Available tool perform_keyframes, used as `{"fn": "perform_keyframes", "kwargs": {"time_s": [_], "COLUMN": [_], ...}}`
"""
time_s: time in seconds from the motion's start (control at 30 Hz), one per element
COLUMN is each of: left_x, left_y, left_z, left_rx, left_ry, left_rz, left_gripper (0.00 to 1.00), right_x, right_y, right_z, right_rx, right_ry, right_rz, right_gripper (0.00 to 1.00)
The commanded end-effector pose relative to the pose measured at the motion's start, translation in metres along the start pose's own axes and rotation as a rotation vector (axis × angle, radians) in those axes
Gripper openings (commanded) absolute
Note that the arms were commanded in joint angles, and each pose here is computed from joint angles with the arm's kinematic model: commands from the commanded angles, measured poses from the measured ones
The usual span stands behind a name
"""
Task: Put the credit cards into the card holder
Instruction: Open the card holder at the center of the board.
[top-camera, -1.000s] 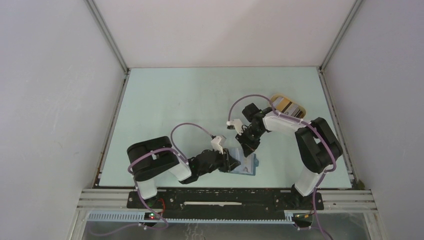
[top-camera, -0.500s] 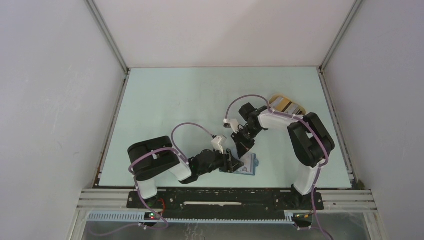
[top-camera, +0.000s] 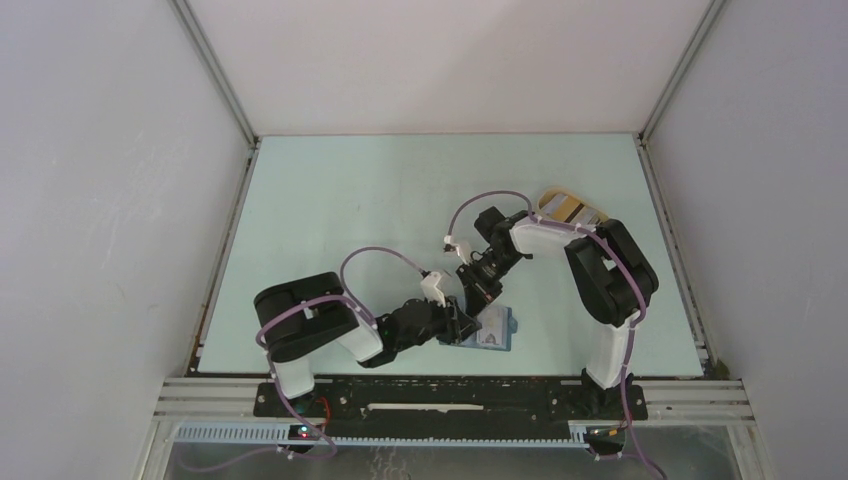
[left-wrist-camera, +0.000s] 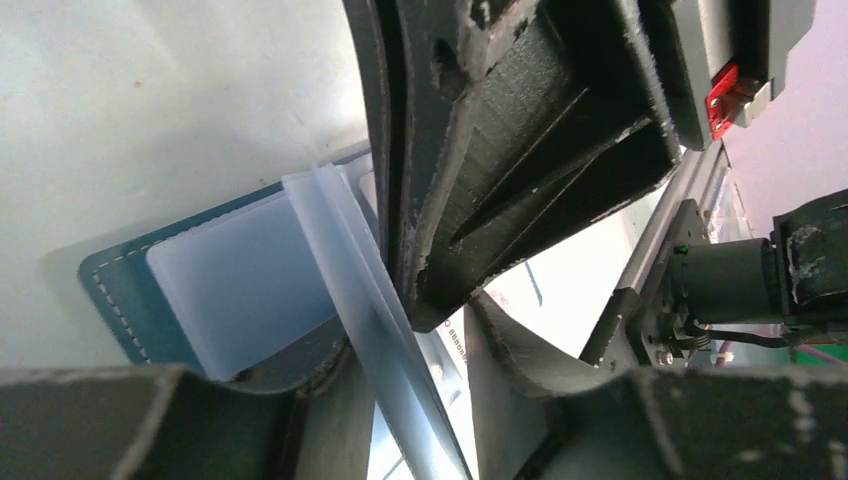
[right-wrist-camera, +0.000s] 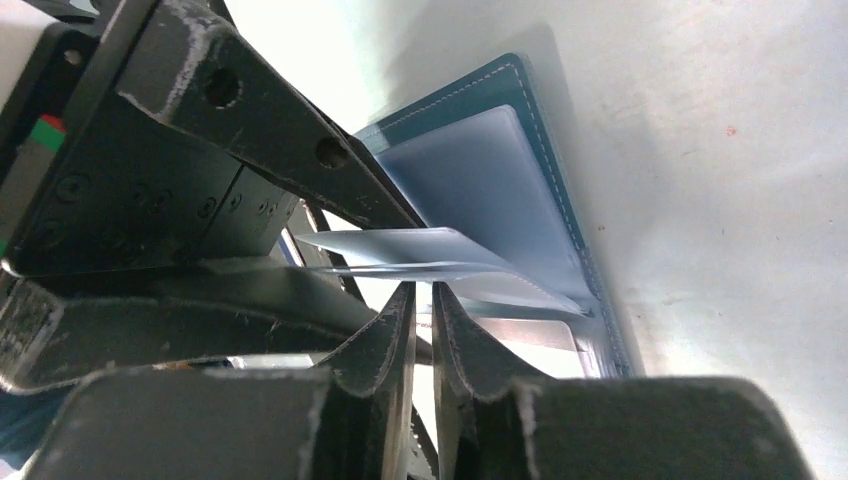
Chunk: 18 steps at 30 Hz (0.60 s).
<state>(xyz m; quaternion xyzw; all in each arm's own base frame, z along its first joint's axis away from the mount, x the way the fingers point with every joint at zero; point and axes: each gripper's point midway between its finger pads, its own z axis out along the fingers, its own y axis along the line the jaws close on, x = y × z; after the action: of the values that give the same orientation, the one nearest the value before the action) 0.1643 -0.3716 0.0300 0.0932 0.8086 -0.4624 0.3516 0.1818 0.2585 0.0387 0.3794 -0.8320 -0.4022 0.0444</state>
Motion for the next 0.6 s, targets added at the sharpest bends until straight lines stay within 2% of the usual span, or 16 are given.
{"fn": "perform_keyframes", "kwargs": {"time_s": [0.0, 0.57], "left_x": [-0.008, -0.025], "left_y": [0.014, 0.049], "left_z": [-0.004, -0.049], "left_rx": [-0.094, -0.404], "left_ry": [-0.026, -0.019], "left_rz": [-0.018, 0.014], "left_gripper": [0.38, 0.39], "right_x": [-0.009, 0.0], "right_y": [-0.005, -0.024], "right_z": [-0.005, 0.0], "right_rx": [0.032, 0.136], "right_ry": [-0.015, 0.037], "right_rz": [0.013, -0.001], "right_gripper": [0.19, 0.22]}}
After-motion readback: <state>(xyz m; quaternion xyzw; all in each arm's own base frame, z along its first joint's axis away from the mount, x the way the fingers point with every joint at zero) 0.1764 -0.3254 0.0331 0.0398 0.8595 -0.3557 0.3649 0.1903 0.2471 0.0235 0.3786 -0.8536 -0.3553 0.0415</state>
